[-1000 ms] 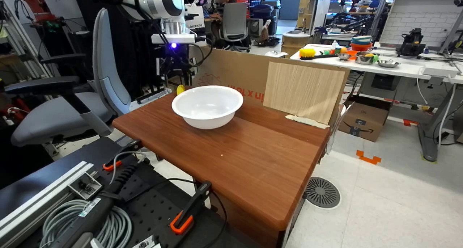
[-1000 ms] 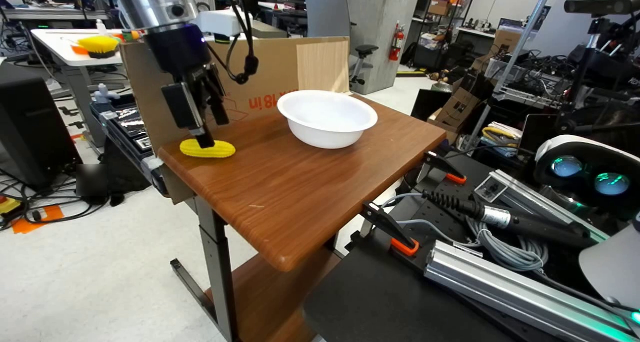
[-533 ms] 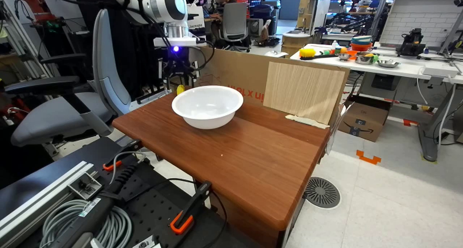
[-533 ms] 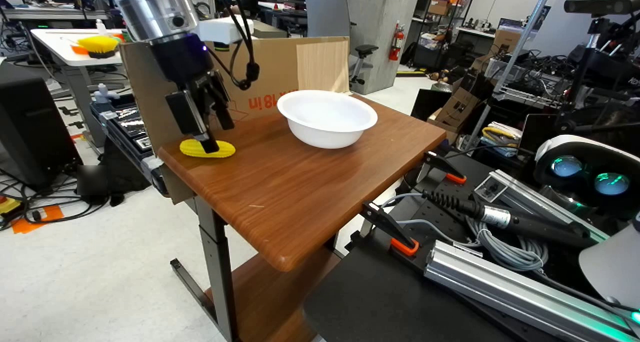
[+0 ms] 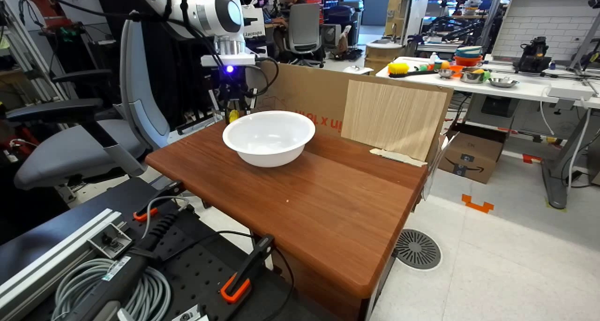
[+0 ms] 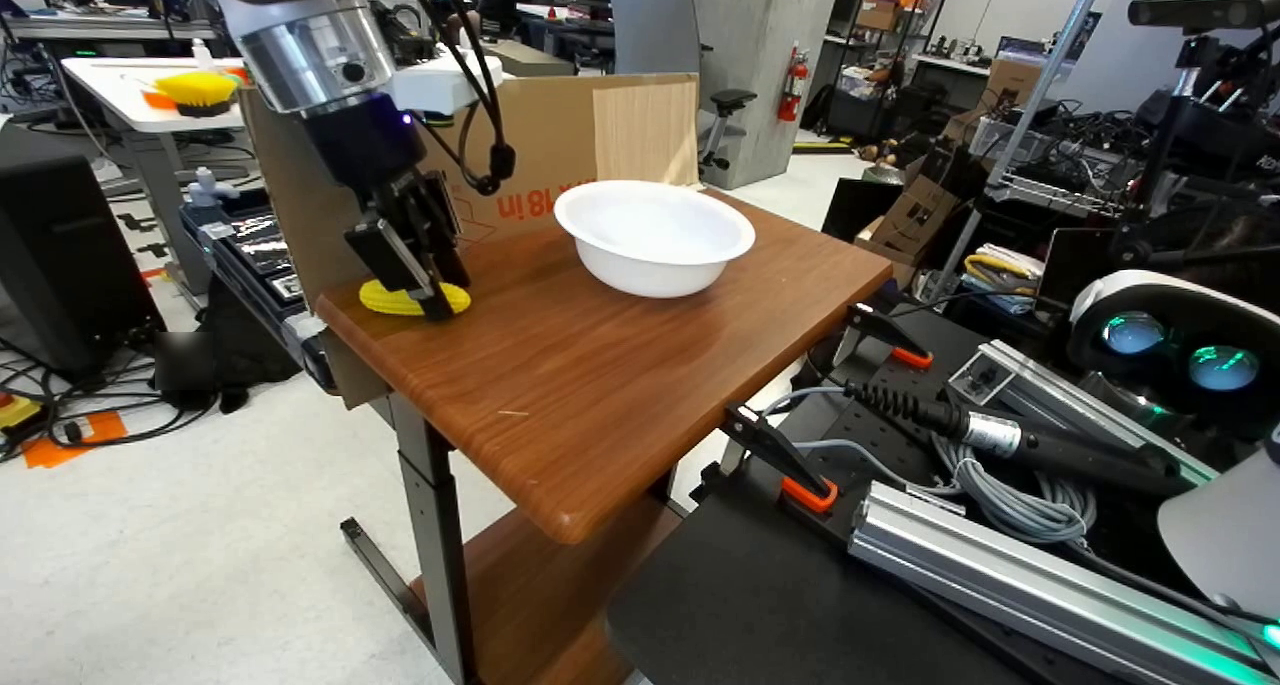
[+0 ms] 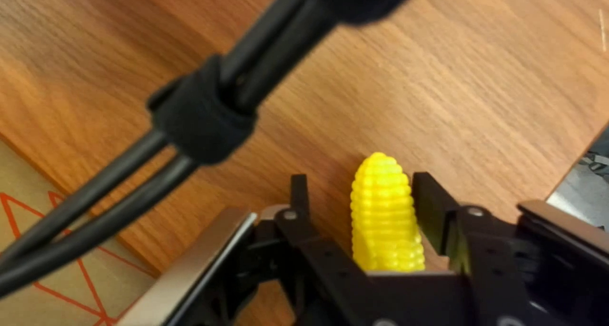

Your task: Put the corn toy in the bowl

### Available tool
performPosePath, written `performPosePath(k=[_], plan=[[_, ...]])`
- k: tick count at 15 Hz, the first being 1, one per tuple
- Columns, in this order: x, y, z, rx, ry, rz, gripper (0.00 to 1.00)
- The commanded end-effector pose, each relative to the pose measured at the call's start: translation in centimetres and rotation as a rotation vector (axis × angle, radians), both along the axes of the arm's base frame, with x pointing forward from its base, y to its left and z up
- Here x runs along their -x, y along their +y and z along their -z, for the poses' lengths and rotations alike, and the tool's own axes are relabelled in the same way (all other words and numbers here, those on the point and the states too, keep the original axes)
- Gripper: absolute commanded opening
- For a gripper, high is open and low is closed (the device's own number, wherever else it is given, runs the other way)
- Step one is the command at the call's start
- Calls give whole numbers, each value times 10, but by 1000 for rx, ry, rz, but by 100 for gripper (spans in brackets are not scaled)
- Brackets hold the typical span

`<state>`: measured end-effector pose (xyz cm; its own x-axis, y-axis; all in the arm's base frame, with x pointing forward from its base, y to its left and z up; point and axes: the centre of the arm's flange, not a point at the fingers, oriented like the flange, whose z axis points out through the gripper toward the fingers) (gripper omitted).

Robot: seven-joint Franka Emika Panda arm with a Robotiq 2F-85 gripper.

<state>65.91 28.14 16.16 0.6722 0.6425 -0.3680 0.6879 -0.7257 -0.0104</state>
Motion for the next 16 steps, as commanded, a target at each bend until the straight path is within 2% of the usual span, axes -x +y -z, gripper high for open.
performPosePath(k=[1,4,7,12,16], plan=[[-13,9,-2,45,-5,2,27],[-11,10,-11,42,-17,10,5],[-2,17,-42,19,-52,14,7],[20,25,-128,-22,-150,16,7],[45,2,-197,-37,-216,68,7]])
